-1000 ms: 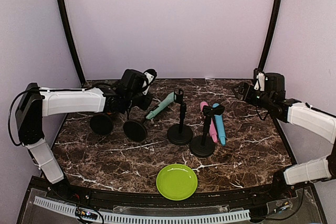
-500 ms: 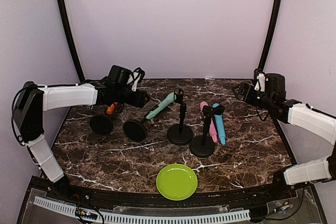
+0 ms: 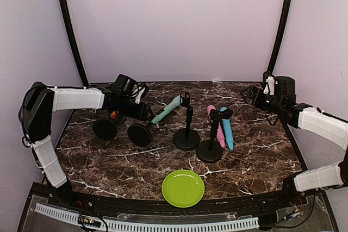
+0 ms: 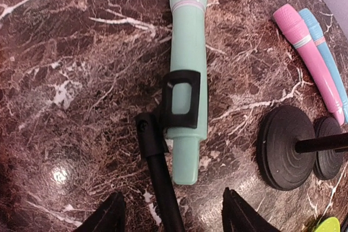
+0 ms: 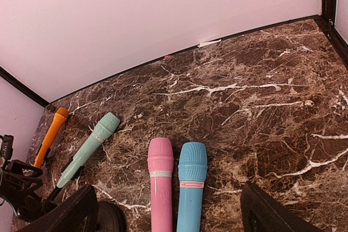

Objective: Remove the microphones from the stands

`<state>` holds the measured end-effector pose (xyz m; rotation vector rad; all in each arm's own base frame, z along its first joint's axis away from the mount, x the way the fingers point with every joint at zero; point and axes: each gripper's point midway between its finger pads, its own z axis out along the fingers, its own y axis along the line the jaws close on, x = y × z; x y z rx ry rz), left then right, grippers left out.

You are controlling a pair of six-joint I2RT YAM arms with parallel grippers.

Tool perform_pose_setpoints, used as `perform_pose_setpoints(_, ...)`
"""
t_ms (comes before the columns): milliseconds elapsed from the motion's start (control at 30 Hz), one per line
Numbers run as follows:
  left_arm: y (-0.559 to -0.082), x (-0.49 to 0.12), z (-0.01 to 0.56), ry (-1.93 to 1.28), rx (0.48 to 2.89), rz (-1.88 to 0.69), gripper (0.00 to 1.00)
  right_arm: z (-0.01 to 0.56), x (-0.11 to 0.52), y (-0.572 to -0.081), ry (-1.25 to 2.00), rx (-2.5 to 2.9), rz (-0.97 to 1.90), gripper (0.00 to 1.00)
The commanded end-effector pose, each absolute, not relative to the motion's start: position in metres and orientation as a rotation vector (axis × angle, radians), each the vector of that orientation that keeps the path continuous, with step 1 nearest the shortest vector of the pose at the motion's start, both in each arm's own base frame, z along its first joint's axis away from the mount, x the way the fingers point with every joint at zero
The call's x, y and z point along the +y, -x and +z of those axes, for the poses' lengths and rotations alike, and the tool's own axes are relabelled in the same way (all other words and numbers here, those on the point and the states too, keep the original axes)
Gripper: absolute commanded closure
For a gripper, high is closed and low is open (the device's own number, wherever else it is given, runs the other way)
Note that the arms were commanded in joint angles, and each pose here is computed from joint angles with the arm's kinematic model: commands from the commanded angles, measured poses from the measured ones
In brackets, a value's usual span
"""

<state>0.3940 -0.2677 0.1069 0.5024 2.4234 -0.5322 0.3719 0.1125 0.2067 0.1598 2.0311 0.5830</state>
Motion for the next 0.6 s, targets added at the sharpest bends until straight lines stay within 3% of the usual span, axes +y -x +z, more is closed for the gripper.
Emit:
perform_pose_setpoints(0,-0.386,-0.27,0.099,-0.546,2.495,-0.562,0.37,0.21,0.11,-0.371,-0.163,2.012,0.582,0.08)
perform_pose_setpoints(567,-0.355,-0.272,0.067,-0.595,2.669,-0.654,0.33,0.203,0.111,-0.37,-0.158,2.022,0.587,0.08)
